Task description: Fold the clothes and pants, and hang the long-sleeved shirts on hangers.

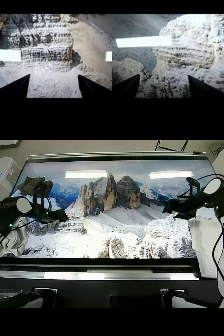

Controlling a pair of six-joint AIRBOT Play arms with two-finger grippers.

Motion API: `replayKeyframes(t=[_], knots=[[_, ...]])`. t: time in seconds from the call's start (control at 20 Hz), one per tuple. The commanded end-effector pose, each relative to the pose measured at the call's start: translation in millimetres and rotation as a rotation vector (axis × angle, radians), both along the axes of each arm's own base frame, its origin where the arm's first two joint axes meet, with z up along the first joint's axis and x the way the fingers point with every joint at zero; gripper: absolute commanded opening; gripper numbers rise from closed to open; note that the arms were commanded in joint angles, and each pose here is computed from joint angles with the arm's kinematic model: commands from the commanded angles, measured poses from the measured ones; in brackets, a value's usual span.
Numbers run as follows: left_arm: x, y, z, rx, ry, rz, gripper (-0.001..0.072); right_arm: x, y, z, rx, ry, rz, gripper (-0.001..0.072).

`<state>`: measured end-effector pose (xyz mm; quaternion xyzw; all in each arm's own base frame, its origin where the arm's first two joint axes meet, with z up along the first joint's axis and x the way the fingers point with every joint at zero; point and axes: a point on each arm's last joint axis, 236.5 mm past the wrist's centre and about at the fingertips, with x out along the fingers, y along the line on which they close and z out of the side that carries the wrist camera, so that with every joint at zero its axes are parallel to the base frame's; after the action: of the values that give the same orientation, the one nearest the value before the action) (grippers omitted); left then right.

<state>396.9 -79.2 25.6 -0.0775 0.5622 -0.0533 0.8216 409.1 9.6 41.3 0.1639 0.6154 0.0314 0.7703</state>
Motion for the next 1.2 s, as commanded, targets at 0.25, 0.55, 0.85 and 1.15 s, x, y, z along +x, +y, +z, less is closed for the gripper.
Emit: replayKeyframes(t=[0.25, 0.55, 0.85, 1.15], knots=[[50.1, -2.6, 28.4, -0.03, -0.24, 0.037, 0.0678, 25.3, -10.7, 4.9, -0.048, -0.113, -0.005, 0.0677], [55.5, 151.8, 91.9, 0.224, -0.268, 0.288, 0.072, 15.2, -8.9, 1.1, -0.05, -0.074, 0.031, 0.0676], [-49.3, 318.2, 27.0, 0.073, 0.069, 0.835, 0.072, 7.7, 3.9, 2.1, 0.021, -0.028, -0.013, 0.0676], [-38.4, 316.7, -60.4, -0.055, 0.107, 0.816, 0.072, 1.1, 9.5, 1.9, 0.053, 0.01, -0.042, 0.0676]])
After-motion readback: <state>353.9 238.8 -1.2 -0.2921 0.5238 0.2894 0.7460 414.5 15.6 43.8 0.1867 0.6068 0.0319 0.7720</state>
